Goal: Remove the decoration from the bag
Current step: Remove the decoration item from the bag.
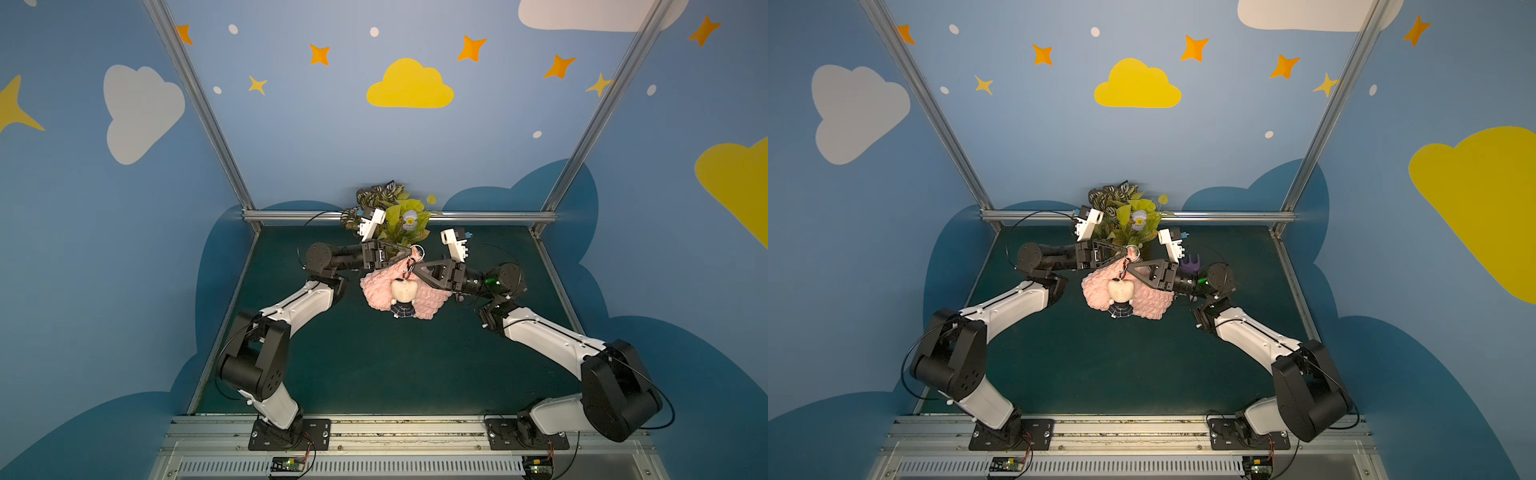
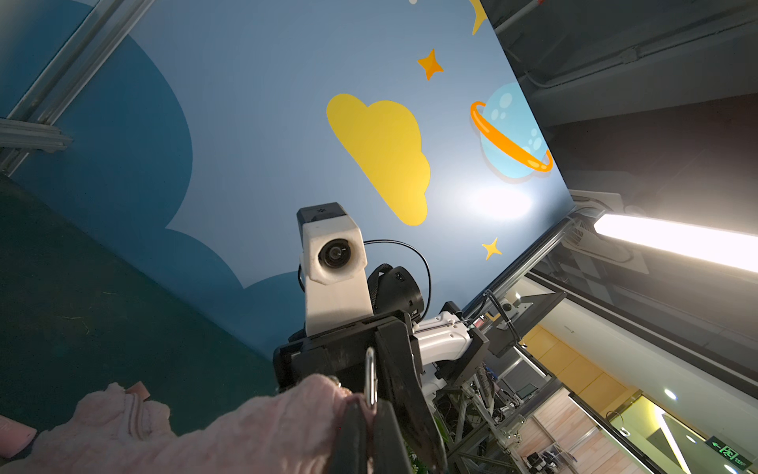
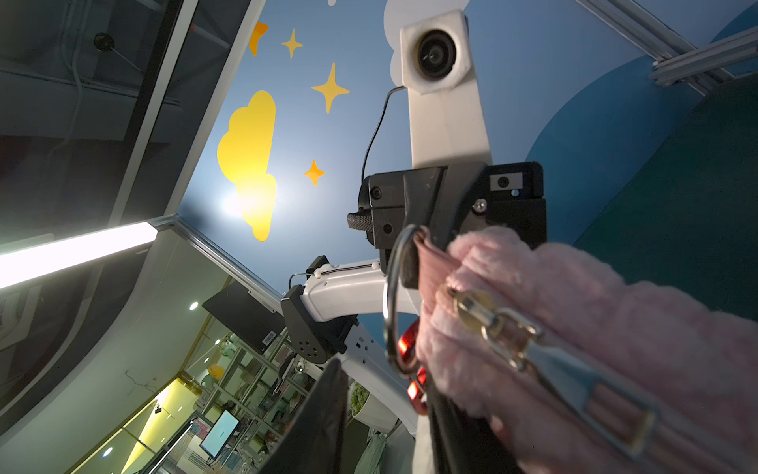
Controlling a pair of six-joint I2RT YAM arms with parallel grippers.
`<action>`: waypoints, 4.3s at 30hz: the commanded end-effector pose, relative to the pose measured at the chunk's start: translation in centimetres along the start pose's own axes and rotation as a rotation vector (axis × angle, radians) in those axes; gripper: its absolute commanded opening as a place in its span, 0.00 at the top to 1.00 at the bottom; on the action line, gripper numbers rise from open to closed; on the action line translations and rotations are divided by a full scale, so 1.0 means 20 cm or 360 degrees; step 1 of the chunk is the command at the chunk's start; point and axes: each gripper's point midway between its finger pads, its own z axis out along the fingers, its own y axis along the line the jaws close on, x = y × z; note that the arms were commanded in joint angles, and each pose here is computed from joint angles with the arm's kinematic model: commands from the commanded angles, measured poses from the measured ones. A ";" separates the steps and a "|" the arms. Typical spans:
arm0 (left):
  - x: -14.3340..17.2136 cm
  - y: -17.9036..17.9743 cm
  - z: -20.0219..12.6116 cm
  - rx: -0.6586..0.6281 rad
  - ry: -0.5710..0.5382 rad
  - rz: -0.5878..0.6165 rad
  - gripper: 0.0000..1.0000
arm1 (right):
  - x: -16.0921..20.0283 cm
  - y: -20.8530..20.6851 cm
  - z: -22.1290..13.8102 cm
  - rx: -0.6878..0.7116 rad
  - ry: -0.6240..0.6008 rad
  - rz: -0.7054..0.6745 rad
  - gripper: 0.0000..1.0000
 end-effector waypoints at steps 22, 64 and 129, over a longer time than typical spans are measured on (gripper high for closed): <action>-0.04 -0.09 0.05 0.0075 -0.0081 0.0127 0.98 | -0.08 0.06 0.08 -0.0203 -0.0031 -0.0132 0.62; -0.28 -0.60 0.13 0.0324 -0.0237 0.0169 0.98 | -0.20 0.56 0.05 -0.0429 -0.0134 -0.0552 0.67; -0.29 -0.50 0.16 0.0312 -0.0250 0.0128 0.98 | -0.17 0.44 0.00 -0.0341 -0.0093 -0.0481 0.64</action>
